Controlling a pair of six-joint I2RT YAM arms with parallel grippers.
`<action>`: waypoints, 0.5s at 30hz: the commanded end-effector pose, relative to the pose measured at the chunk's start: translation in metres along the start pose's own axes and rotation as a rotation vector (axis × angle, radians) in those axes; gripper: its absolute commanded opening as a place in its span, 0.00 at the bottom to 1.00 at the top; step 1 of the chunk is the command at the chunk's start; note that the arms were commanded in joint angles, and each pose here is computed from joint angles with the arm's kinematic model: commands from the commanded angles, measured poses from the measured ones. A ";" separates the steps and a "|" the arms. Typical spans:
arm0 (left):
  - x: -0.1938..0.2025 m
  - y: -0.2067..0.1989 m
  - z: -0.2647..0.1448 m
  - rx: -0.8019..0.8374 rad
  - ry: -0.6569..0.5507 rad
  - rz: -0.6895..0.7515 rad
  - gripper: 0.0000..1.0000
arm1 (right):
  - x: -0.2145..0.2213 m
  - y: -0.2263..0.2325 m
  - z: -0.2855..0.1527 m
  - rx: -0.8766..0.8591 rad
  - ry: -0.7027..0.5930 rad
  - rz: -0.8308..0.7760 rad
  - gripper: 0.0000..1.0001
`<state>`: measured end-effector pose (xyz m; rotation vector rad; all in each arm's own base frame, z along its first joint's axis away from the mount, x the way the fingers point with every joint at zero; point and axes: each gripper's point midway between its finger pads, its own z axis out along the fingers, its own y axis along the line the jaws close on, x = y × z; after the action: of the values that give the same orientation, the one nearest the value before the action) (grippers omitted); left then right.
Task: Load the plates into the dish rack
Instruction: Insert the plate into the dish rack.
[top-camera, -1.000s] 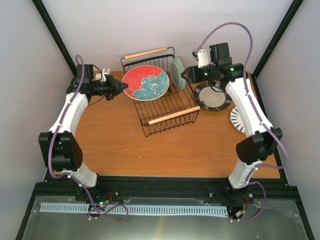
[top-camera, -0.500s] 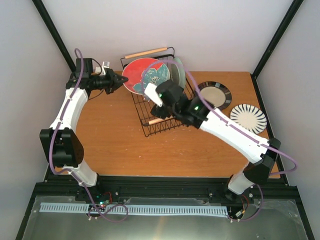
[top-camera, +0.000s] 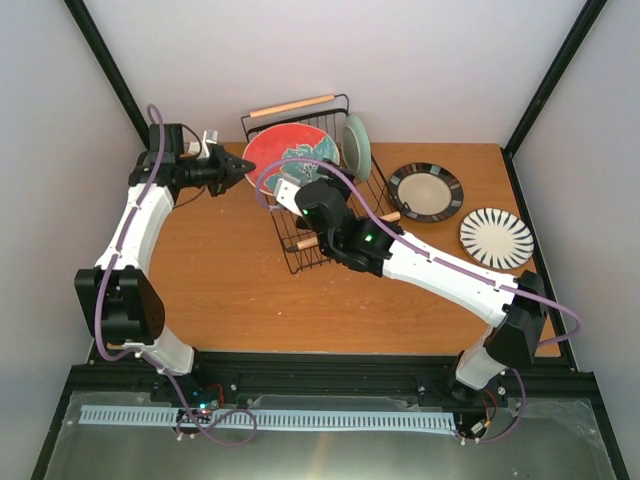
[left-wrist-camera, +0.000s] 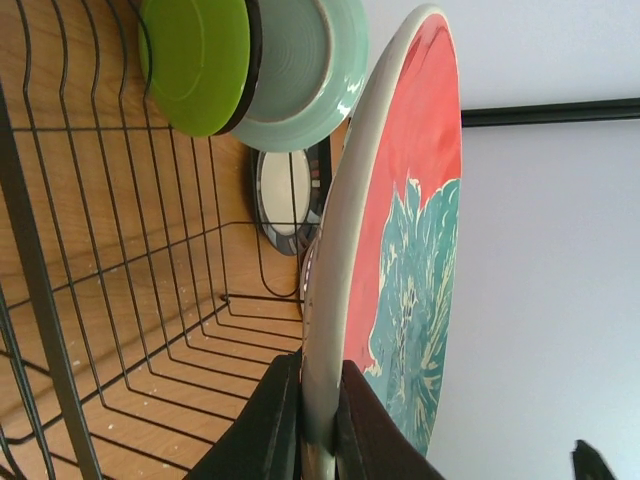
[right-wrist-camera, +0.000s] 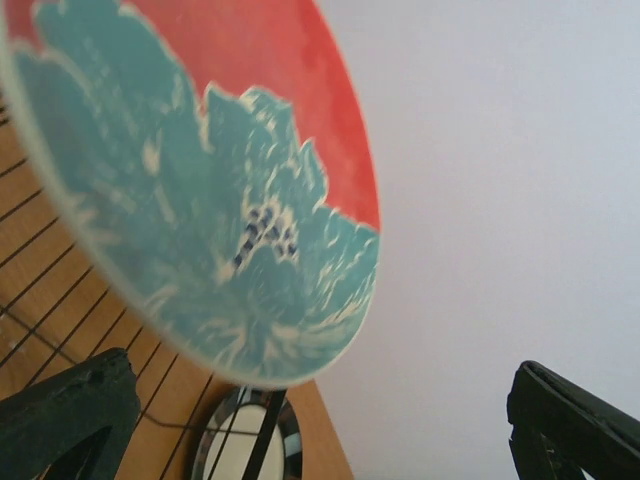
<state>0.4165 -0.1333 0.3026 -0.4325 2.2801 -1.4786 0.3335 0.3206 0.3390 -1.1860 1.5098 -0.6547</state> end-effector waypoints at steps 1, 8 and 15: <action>0.016 -0.045 -0.020 0.131 0.025 0.121 0.01 | -0.022 -0.008 0.001 0.040 -0.037 -0.006 1.00; 0.023 -0.050 -0.019 0.133 0.039 0.115 0.01 | -0.034 0.014 0.011 -0.016 -0.060 -0.014 1.00; 0.028 -0.057 -0.019 0.132 0.056 0.116 0.01 | -0.039 0.036 0.012 -0.061 -0.060 -0.023 1.00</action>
<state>0.4048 -0.1378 0.2933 -0.4584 2.3214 -1.4889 0.3376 0.3600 0.3168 -1.2663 1.4795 -0.6299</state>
